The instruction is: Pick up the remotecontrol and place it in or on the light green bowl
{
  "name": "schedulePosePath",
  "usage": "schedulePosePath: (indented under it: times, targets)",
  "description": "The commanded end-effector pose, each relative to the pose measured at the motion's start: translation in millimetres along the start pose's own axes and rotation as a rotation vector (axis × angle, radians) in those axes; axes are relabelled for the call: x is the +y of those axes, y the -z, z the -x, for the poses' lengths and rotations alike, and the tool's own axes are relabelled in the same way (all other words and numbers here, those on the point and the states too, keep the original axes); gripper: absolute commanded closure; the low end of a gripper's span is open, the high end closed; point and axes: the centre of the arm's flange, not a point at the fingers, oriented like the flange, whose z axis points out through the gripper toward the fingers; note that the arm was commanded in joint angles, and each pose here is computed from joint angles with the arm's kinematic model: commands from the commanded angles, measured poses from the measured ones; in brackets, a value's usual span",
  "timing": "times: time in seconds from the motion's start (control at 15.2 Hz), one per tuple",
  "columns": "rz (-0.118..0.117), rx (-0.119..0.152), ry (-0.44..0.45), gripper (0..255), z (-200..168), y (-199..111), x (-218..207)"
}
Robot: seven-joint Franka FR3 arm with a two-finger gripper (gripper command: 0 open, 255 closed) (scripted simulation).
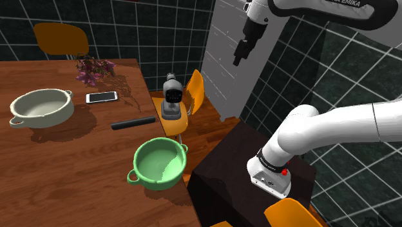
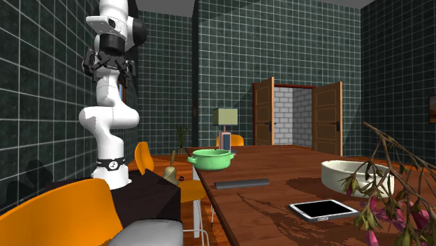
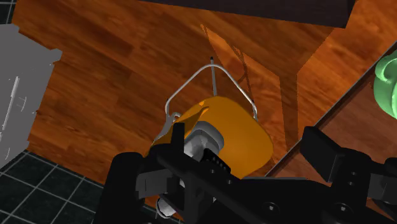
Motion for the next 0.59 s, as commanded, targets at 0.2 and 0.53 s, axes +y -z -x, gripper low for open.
schedulePosePath:
  times: [0.2,0.53]
  targets:
    - [-0.001,0.001,0.069,0,-29.7,-20.7,-15.7]
    - [-0.002,0.002,0.183,0,-76.6,-55.2,-46.2]
